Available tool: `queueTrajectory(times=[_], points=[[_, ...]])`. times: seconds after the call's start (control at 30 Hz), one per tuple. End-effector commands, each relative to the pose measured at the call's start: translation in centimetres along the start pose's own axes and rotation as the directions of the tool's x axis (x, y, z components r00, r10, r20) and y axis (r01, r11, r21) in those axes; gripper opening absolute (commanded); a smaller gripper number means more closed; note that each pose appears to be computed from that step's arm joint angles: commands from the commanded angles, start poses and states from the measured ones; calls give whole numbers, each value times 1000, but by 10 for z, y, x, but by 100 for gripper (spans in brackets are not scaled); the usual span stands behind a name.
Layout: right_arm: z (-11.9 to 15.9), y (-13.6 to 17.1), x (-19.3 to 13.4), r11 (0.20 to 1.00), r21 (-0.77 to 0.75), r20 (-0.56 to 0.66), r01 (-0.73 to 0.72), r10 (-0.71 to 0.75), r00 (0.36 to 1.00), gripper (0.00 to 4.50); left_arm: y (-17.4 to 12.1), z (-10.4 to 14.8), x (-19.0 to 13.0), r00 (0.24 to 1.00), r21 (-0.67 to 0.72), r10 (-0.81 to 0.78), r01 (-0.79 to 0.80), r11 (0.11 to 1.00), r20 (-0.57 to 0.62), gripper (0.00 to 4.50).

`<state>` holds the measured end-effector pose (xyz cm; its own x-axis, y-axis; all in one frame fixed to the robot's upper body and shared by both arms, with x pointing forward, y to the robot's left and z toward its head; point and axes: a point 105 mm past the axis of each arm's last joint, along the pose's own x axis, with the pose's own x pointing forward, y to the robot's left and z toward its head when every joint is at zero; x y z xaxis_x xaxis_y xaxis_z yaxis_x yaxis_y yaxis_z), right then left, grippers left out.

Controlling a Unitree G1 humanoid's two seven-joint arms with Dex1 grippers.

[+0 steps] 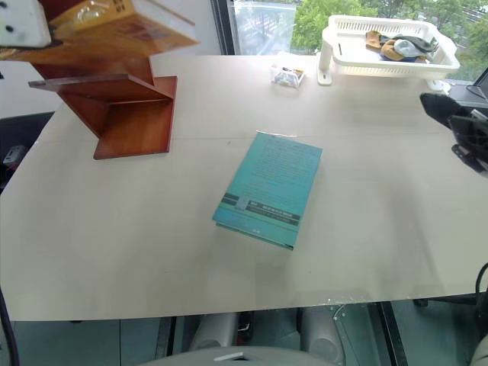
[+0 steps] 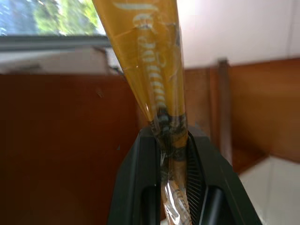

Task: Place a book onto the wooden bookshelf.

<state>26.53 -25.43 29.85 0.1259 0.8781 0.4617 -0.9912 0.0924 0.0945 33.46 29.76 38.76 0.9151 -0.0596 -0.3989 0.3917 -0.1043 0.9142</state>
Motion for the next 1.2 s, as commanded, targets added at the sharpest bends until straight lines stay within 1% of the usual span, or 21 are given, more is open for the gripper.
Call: queueTrajectory(times=[0.03,0.23,0.37,0.53,0.57,0.6,0.63,0.73,0.77,0.8,0.9,1.03,1.13,1.2], points=[[8,8,8,997,-36,-1,-73,73,997,450,7,-17,-14,996,24,36,-34,999,-81,22],[10,6,12,996,-40,4,-83,83,997,450,1,-24,-9,994,19,-13,15,1000,-106,22],[8,3,13,996,-47,-5,-78,78,997,450,-3,-31,-8,988,20,-35,38,999,-150,22],[3,1,15,996,-37,-20,-75,74,997,450,-11,-30,-6,986,2,-96,97,995,-139,22],[2,1,15,997,-37,-22,-75,74,997,450,-13,-31,-5,984,0,-107,109,994,-144,124],[2,1,15,997,-36,-23,-75,74,997,450,-15,-32,-5,981,-4,-117,118,993,-153,158],[2,1,15,997,-35,-24,-75,74,997,450,-16,-33,-5,980,-4,-120,121,993,-158,200],[1,0,16,997,-34,-27,-74,73,997,450,-6,-31,-4,986,3,-58,59,998,-157,332],[1,0,16,997,-34,-27,-73,72,997,450,-6,-32,-4,986,-11,-57,55,998,-160,392],[1,-1,17,997,-34,-26,-73,72,997,450,-8,-34,-4,982,-19,-73,71,997,-173,424],[0,-2,17,997,-35,-25,-72,71,997,450,-13,-42,-7,973,-33,-103,98,995,-207,424],[-1,-2,18,997,-37,-22,-72,72,997,450,-7,-45,-15,973,-33,-54,48,998,-223,424],[-2,-3,17,997,-36,-20,-70,69,997,450,0,-43,-21,980,-53,-13,3,999,-198,424],[-3,-3,17,997,-37,-15,-67,66,998,450,10,-42,-33,988,-136,45,-66,989,-150,424]])
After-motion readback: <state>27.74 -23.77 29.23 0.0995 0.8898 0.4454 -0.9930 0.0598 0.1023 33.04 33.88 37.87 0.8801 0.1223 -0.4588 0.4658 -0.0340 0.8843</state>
